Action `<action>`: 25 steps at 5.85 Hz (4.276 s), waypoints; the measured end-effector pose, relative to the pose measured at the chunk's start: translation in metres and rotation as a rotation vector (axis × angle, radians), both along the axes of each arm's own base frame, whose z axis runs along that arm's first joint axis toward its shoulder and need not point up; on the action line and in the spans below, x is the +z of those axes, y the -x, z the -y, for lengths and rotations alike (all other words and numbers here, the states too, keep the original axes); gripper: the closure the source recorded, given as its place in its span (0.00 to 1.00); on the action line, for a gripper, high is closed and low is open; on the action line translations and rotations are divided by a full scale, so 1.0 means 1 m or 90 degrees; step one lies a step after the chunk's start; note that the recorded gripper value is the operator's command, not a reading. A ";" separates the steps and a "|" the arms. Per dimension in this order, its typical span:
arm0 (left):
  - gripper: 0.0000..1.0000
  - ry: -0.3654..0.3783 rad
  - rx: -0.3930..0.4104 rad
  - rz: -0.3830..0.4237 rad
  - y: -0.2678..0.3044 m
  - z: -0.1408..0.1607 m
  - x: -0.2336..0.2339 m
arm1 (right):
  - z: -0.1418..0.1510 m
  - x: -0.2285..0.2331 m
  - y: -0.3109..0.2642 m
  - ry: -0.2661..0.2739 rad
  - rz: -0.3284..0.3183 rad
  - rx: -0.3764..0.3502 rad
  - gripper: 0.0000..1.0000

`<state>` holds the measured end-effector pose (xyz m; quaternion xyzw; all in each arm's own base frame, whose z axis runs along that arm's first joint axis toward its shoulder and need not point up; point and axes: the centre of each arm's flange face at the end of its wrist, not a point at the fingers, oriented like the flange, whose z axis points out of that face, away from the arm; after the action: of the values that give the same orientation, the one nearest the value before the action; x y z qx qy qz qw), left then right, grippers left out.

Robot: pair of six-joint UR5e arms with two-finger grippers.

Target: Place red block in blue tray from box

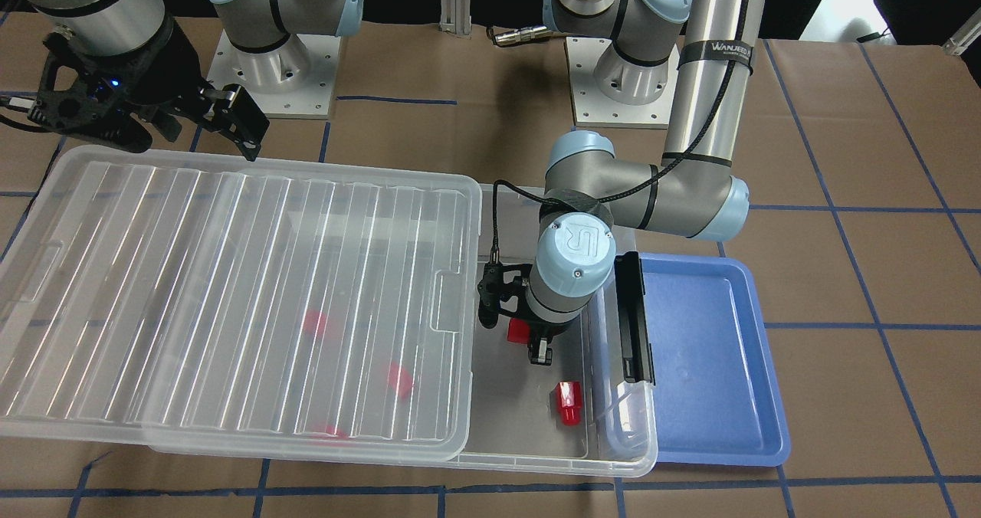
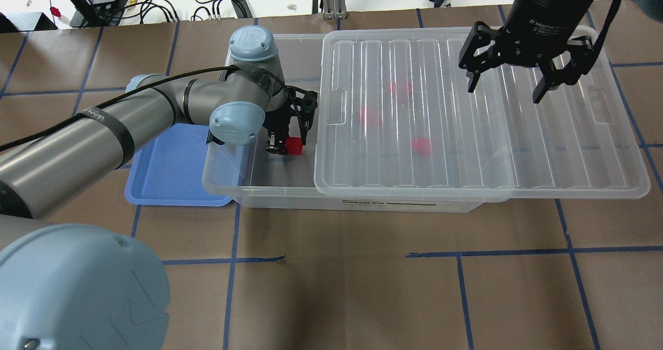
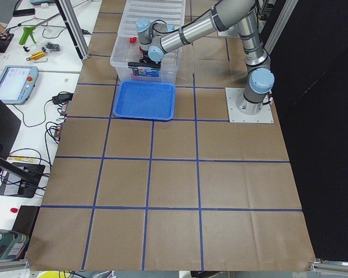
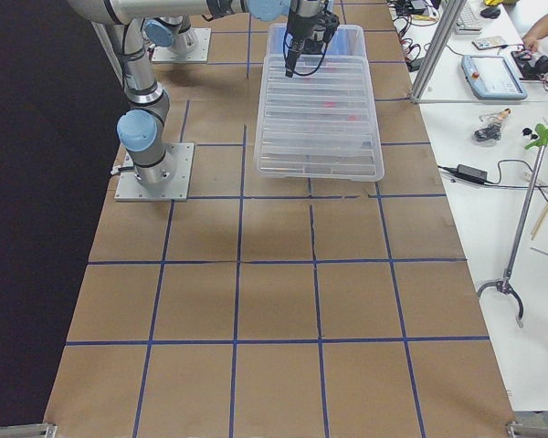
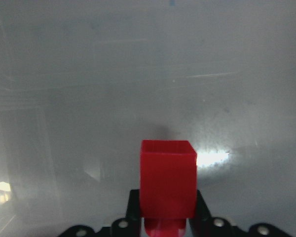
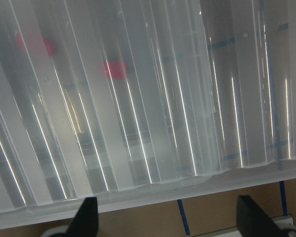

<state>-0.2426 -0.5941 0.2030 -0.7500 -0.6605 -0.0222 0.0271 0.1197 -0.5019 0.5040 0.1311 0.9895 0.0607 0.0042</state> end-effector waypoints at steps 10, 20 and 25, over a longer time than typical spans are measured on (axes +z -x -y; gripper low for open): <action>0.87 0.022 0.052 -0.005 -0.220 -0.008 0.119 | 0.028 -0.038 0.257 -0.037 -0.038 0.091 0.00; 0.03 0.041 0.019 -0.008 -0.265 -0.020 0.018 | 0.022 -0.165 0.324 -0.062 0.026 0.076 0.00; 0.03 0.006 0.087 -0.010 -0.233 -0.078 0.238 | 0.038 -0.161 0.236 -0.049 0.041 0.163 0.00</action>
<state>-0.0097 -0.5161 0.4406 -0.7035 -0.7100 -0.0112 0.0301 -0.1167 -0.5400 0.3426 0.0018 0.9945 0.1025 0.0230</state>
